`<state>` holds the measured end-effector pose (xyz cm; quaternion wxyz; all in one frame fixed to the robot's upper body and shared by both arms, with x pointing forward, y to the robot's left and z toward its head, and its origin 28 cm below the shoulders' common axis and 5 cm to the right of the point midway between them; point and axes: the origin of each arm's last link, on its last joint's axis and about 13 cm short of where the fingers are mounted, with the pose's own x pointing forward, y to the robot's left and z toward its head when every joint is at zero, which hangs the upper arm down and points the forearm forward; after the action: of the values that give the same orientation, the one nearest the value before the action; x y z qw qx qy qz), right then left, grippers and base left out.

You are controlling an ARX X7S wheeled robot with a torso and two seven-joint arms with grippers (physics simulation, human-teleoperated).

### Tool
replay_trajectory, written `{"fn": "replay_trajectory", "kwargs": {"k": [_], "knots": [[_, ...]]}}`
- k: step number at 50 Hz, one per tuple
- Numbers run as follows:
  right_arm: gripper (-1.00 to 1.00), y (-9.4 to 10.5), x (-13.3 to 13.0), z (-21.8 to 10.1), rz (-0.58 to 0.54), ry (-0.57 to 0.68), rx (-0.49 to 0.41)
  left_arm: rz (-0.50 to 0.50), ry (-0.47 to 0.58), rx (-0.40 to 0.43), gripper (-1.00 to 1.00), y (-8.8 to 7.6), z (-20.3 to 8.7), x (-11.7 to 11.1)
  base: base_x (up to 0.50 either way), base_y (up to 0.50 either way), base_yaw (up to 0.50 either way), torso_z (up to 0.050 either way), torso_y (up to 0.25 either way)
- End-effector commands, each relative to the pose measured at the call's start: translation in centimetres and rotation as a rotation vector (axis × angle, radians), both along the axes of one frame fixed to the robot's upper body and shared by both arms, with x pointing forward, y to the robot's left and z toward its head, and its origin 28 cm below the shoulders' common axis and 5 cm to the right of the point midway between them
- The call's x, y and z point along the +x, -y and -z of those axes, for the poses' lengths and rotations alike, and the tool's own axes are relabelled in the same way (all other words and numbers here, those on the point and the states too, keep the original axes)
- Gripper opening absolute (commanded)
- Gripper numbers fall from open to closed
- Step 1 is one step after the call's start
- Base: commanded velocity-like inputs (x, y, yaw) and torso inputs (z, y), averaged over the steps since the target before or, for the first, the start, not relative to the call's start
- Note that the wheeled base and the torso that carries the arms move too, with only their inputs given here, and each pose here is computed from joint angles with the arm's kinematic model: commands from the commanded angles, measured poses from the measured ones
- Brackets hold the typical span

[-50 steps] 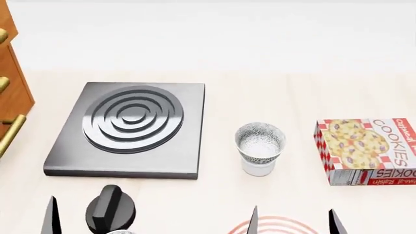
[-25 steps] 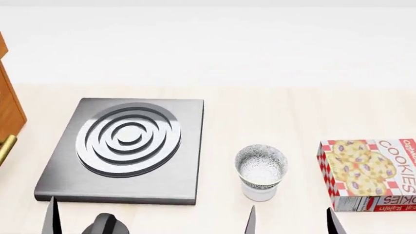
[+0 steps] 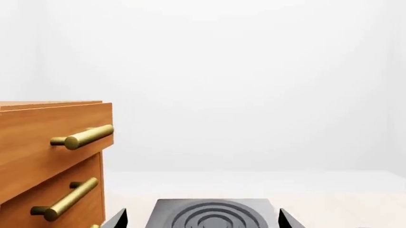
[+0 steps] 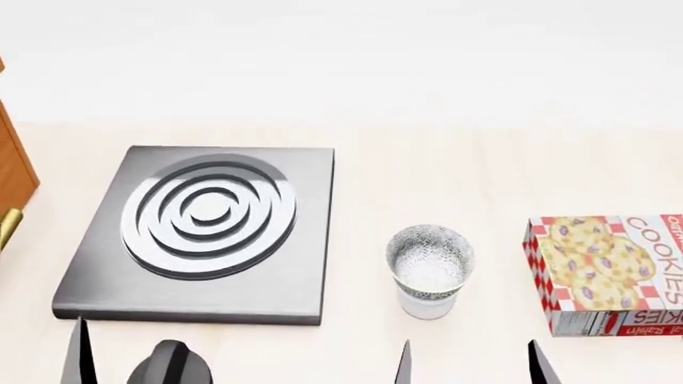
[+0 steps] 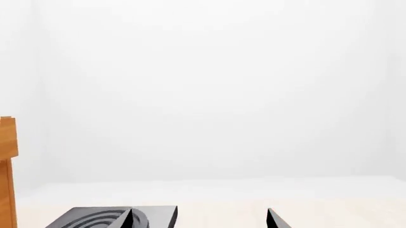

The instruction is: Pick the akita bowl on the ramekin and place it on the plate.

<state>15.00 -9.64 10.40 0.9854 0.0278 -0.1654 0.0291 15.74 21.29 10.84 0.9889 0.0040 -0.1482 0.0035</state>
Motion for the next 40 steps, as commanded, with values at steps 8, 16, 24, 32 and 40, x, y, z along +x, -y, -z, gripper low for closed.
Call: {"fn": "replay_trajectory", "kwargs": {"k": [8,16,24,32,40], "knots": [[1.00,-0.03,-0.02,0.15,-0.002,-0.002,0.000,-0.007,0.010,0.001,1.00,-0.08,0.10,-0.04,0.00,0.00,0.00,0.000,-0.250],[1.00,-0.04,-0.02,0.19,-0.003,0.000,-0.002,-0.008,0.014,0.000,1.00,-0.08,0.12,-0.15,0.00,0.00,0.00,0.000,-0.250],[1.00,-0.06,-0.03,-0.36,-0.005,-0.001,-0.003,-0.010,0.012,0.000,1.00,-0.07,0.18,-0.13,0.00,0.00,0.00,0.000,-0.250],[1.00,-0.09,0.04,0.23,-0.002,-0.004,-0.002,-0.028,-0.009,0.012,1.00,0.15,0.16,-0.02,0.00,0.00,0.00,0.000,-0.041],[1.00,-0.07,0.04,0.17,0.001,-0.006,0.003,-0.052,-0.023,0.029,1.00,0.26,0.04,0.10,0.00,0.00,0.00,0.000,0.000]]}}
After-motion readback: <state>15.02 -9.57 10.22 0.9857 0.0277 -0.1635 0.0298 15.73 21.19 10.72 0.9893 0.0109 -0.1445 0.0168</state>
